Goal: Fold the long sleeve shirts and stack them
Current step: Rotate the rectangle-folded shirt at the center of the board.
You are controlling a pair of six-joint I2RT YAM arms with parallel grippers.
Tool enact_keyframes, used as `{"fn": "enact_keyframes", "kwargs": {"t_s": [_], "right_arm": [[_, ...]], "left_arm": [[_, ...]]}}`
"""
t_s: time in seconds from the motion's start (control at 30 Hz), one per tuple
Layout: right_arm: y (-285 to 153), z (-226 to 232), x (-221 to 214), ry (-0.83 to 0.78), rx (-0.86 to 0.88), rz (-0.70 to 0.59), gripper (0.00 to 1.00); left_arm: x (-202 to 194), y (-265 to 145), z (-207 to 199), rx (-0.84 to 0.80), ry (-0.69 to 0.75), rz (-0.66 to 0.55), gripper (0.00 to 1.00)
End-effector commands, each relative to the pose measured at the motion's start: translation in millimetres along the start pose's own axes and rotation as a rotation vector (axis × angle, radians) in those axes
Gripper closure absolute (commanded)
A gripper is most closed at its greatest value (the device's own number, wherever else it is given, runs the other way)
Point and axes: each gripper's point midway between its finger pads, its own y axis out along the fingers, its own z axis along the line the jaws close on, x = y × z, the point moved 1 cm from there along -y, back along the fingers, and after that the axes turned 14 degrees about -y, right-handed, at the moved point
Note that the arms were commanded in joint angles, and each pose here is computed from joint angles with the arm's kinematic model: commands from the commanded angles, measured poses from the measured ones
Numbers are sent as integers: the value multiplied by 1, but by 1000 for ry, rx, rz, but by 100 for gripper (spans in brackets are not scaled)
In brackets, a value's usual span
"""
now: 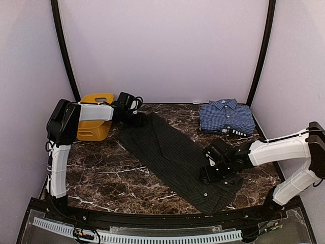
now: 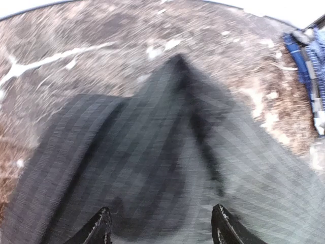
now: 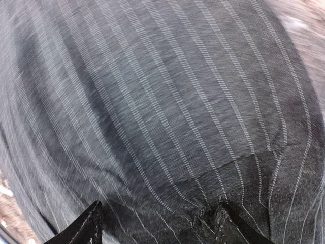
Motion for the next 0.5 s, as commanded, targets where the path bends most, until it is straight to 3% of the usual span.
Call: {"fn": "enact_keyframes", "kwargs": {"t_s": [0.0,0.17,0.3,0.47], "right_arm": [[14,58,-8,-22,143,23,30],[19,116,17,-105,230,-19,30],[3,153,46,-210,275,-102,29],[-21,160,75,-266,275,-216,28]], "left_arm": [[40,-46,-53,-194,40,-116,33],[43,-92,-63,-236,33,-178,31],[6,-109,-30,-136,-4,-146,31],[-36,-107,-8,-105,-56,-67,30]]}}
